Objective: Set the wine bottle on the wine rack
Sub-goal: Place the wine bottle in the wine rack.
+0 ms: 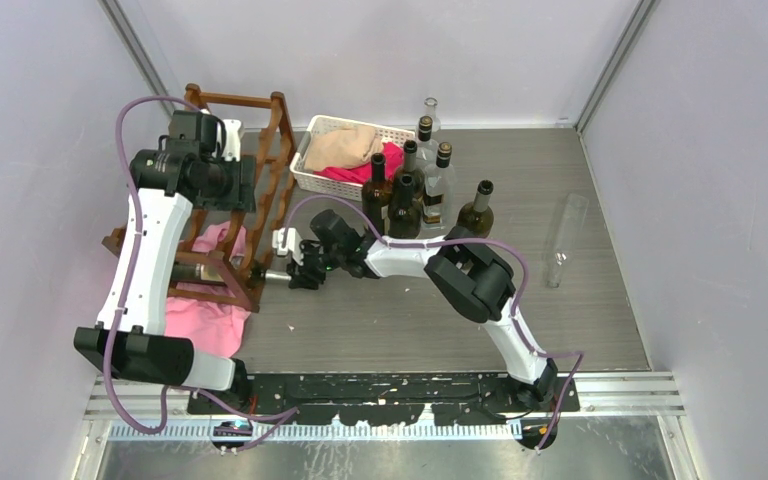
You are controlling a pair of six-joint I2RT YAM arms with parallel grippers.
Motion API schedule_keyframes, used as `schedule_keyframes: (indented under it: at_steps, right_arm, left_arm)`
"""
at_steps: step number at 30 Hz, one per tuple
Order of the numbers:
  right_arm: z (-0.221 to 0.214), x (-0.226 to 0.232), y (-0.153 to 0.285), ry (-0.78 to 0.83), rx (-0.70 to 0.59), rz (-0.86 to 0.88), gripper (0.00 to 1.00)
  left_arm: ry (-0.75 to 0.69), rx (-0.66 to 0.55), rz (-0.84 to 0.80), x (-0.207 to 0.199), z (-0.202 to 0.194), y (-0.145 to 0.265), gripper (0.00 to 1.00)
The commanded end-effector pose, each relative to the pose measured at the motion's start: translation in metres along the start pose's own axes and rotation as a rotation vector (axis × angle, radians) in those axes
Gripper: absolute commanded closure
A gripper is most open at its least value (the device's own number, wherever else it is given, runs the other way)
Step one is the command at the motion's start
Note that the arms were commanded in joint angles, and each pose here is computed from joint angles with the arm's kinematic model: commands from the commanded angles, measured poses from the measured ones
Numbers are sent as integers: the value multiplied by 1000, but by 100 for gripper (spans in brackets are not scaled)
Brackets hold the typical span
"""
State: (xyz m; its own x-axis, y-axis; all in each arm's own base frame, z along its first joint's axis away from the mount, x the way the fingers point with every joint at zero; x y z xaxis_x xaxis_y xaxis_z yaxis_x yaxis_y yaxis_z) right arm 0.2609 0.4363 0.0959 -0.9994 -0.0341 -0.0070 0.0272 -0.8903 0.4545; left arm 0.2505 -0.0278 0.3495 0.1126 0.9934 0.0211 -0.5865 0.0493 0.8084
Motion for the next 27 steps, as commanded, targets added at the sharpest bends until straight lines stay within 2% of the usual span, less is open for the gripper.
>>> schedule_keyframes:
  at_steps: [1,9,19,27]
  right_arm:
    - [-13,10,2,-45,49,21,99]
    - [2,8,-9,-57,-1,22,99]
    - [-2,11,-15,-73,0,15,99]
    - [27,-2,-22,-69,-89,-30,97]
  left_arm:
    - [-19,-19,-12,0,6,-2,38]
    - [-23,-14,-40,-3,6,-3,38]
    - [-32,3,-48,-3,4,-9,39]
    - [-26,-15,-48,-3,6,-7,39]
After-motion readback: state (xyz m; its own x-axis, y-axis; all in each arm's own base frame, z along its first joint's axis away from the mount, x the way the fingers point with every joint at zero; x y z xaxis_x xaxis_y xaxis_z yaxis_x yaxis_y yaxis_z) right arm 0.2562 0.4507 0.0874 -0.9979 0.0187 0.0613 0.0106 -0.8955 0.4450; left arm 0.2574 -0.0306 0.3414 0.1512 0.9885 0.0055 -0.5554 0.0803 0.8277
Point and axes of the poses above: each gripper's point midway between its finger pads, its own y axis back along the fingers, its own x axis along the line the jaws close on, z = x × y, the point moved 9 cm from there along y, back along the fingers, and after that the axes turned 2 degrees about -y, right-handed, at the moved point
